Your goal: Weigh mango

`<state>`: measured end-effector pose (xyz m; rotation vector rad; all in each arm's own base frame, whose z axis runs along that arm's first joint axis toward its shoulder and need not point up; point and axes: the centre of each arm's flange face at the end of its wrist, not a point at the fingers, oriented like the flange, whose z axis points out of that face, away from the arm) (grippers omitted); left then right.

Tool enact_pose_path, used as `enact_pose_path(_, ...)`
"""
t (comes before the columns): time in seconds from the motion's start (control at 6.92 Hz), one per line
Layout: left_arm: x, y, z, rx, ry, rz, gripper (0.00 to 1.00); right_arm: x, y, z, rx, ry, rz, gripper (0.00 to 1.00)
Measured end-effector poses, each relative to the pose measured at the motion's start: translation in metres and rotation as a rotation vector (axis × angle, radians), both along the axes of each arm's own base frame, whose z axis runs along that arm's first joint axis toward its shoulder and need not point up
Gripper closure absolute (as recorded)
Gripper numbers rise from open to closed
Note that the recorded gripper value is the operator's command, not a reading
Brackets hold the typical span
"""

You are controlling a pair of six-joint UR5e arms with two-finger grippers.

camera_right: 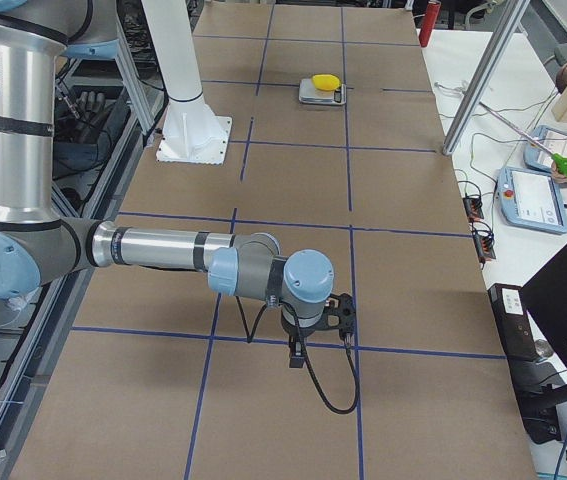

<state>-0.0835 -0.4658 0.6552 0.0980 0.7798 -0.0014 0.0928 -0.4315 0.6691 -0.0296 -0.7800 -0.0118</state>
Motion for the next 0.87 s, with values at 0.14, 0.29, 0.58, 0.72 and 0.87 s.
enact_pose_path(0.14, -0.0004, 0.0005, -0.0002, -0.002, 0.0, -0.001, 0.0, 0.0, 0.0, 0.0001, 0.0, 0.0, 0.0, 0.0)
enact_pose_path(0.29, -0.0006, 0.0011, 0.0011, -0.006, 0.0, -0.001, 0.0, 0.0, 0.0, 0.0, 0.0, 0.0, 0.0, 0.0)
enact_pose_path(0.58, -0.0007, 0.0016, 0.0027, -0.011, 0.0, -0.002, 0.0, 0.0, 0.0, 0.0001, 0.0, 0.0, 0.0, 0.0)
enact_pose_path(0.72, -0.0007, 0.0016, 0.0024, -0.011, 0.0, -0.002, 0.0, 0.0, 0.0, 0.0, 0.0, 0.0, 0.0, 0.0)
enact_pose_path(0.87, -0.0007, 0.0016, 0.0021, -0.011, 0.0, -0.003, 0.0, 0.0, 0.0, -0.0001, 0.0, 0.0, 0.0, 0.0)
